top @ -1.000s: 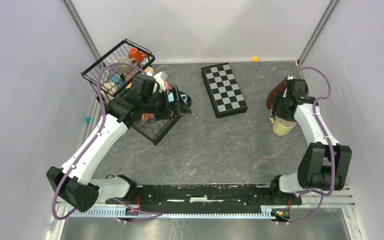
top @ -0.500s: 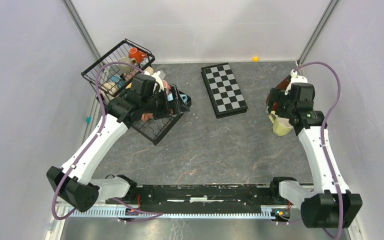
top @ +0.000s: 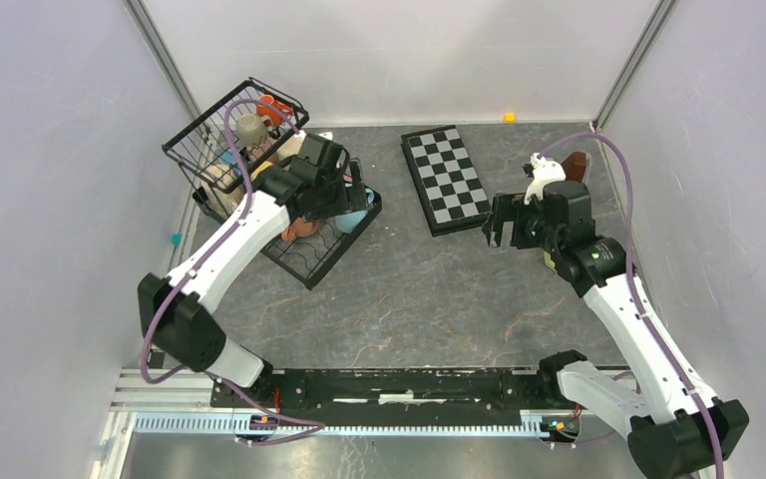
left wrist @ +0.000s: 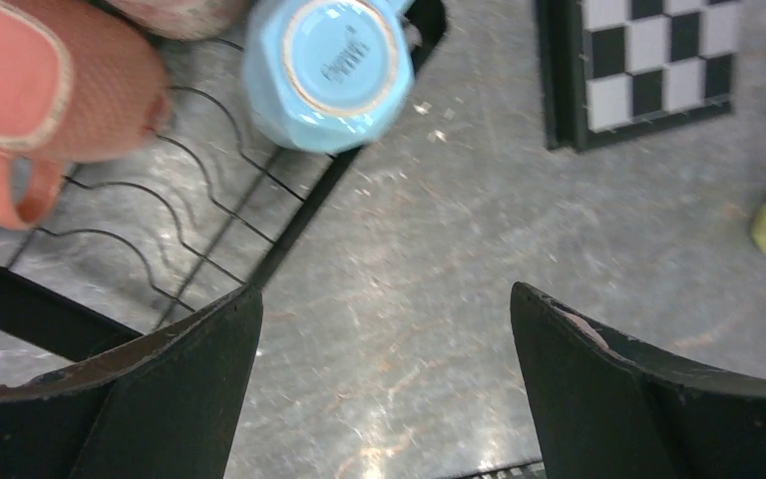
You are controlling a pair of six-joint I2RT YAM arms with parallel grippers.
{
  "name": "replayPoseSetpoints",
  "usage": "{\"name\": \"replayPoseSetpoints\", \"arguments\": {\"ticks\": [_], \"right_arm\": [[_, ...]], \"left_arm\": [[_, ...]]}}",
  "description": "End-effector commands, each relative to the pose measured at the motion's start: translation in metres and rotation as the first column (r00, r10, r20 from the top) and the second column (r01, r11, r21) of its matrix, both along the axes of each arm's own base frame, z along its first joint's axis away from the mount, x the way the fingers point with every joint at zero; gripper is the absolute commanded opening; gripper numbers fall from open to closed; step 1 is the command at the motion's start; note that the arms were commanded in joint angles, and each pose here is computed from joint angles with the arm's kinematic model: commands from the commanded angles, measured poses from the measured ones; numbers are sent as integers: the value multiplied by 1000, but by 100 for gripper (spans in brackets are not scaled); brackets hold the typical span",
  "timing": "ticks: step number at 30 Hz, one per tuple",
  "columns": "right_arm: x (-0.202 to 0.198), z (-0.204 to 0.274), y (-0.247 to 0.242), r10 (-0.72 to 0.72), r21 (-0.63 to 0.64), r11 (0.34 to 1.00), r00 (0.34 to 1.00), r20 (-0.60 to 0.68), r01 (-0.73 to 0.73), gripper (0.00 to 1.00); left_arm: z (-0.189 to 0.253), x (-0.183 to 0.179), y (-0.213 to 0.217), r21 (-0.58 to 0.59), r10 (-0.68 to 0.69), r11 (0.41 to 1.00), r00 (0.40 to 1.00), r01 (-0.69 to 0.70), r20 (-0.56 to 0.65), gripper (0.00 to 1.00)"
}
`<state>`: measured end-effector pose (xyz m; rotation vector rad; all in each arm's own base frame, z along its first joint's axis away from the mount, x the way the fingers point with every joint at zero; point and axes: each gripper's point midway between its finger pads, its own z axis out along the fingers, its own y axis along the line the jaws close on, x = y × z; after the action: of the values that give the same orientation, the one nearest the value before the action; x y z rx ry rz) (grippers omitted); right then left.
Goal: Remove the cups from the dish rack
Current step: Unload the cup from the dish rack.
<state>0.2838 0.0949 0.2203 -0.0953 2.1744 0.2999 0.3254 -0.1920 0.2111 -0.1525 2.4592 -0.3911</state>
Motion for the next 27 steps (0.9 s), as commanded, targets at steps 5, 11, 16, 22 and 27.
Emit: {"name": "replayPoseSetpoints", "arguments": {"ticks": [5, 11, 16, 22, 27], "right_arm": [[-9, 4, 24, 75, 76, 994, 995, 63, -80, 98], [-12, 3, 27, 87, 87, 992, 994, 72, -94, 98], [-12, 2, 25, 84, 82, 992, 993, 79, -90, 98], [-14, -3, 30, 100, 98, 989, 992, 72, -107, 98], [-15, -9, 32, 112, 108, 987, 992, 62, -118, 98]], "left_arm": [[-11, 54, 18, 249, 56, 966, 997, -67, 49, 100], [-29, 81, 11, 322, 54, 945, 999, -51, 1, 100], [-46, 93, 10, 353, 75, 934, 996, -56, -39, 100], [-66, 95, 12, 363, 108, 929, 991, -71, -81, 100], [-83, 94, 9, 348, 123, 934, 986, -76, -116, 100]]}}
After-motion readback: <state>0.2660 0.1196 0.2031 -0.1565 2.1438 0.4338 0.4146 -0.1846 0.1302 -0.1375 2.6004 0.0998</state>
